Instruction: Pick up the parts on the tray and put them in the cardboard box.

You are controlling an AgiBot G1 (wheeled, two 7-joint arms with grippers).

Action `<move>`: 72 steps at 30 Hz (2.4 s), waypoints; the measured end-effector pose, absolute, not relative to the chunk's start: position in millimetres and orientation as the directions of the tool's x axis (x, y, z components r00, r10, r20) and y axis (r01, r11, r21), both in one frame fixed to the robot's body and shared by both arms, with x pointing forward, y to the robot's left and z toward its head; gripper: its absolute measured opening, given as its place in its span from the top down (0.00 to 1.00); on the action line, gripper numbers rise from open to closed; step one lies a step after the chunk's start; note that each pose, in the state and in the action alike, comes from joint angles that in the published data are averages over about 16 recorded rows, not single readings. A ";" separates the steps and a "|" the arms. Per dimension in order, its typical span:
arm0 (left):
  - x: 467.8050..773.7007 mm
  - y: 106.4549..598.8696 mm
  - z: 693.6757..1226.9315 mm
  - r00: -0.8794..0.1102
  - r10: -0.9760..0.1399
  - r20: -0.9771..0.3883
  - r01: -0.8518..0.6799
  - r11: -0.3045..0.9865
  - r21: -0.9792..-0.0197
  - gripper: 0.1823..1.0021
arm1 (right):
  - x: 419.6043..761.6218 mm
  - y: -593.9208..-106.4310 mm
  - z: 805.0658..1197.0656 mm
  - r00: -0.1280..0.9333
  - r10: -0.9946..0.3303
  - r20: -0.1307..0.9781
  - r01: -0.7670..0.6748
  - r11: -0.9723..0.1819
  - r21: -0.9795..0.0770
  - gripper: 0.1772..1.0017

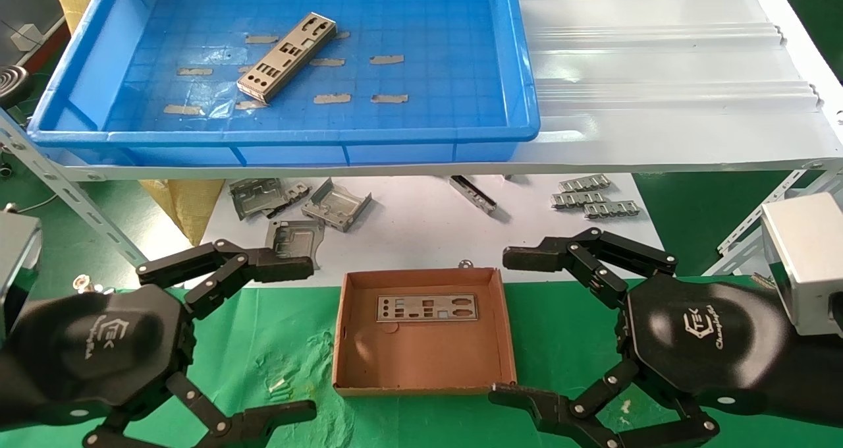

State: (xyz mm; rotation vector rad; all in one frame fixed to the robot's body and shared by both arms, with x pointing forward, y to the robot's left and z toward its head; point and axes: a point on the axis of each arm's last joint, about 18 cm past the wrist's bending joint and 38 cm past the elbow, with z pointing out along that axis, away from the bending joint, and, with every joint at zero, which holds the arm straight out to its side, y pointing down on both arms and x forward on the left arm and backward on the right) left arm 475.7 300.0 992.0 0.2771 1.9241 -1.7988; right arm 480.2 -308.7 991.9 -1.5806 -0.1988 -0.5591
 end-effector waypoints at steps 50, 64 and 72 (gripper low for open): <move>475.7 300.0 992.0 -0.860 -0.179 -0.477 0.464 0.112 -0.879 0.00 | 480.2 -308.7 991.9 0.862 -0.206 0.463 0.452 -0.102 -0.886 0.04; 475.7 300.0 992.0 -0.860 -0.179 -0.477 0.464 0.112 -0.879 0.00 | 480.2 -308.7 991.9 0.862 -0.206 0.463 0.452 -0.102 -0.886 0.26; 475.7 300.0 992.0 -0.860 -0.179 -0.477 0.464 0.112 -0.879 0.00 | 480.2 -308.7 991.9 0.862 -0.206 0.463 0.452 -0.102 -0.886 0.48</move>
